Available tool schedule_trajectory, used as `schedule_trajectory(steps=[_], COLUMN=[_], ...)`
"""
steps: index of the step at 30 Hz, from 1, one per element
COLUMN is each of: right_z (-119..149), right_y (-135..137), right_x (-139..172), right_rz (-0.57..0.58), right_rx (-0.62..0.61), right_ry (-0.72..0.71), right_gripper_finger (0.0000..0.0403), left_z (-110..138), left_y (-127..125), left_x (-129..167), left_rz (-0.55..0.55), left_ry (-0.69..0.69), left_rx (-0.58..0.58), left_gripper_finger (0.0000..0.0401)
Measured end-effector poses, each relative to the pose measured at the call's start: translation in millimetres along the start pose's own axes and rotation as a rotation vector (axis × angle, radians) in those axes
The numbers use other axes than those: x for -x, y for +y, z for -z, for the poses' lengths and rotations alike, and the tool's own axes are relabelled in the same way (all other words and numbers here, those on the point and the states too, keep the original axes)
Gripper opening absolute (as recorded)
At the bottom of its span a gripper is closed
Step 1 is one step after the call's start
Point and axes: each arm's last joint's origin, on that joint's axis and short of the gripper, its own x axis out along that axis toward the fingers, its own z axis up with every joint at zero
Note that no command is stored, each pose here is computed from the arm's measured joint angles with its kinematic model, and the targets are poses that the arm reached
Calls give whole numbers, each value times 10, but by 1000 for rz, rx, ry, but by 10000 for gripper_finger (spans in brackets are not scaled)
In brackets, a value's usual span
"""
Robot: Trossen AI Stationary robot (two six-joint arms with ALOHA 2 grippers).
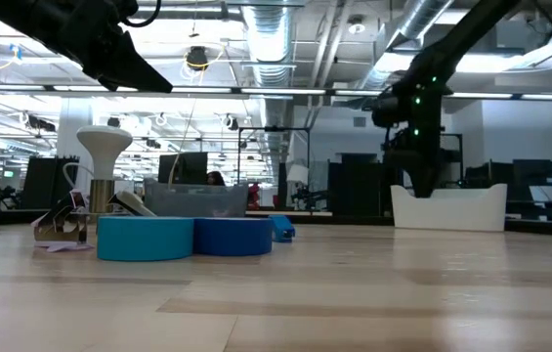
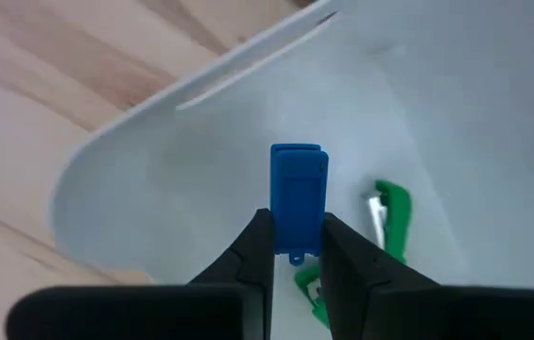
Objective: Pick and place Stapler, Stapler remover, tape
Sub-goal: Put the bottom blue stapler into the top white bin, then put the light purple staple remover into the black bin
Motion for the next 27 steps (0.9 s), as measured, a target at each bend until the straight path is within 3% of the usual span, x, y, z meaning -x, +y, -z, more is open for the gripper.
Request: schedule_trajectory(steps=[9, 16, 22, 27], right_z=[-19, -17, -89, -195], right_y=[44, 57, 60, 90], right_x=[-257, -264, -57, 256], right_rz=[6, 24, 55, 52], right_rx=[12, 65, 122, 146], right_ry=[84, 94, 122, 148], right_gripper_finger=[50, 121, 179, 187], left_z=[0, 0, 0, 0], left_y=[-1, 0, -1, 0], left_x=[0, 0, 0, 0], left_rz=[0, 0, 0, 0], left_ry=[0, 0, 0, 0], left_rx=[0, 0, 0, 0], left_gripper_finger=[3, 3, 3, 3])
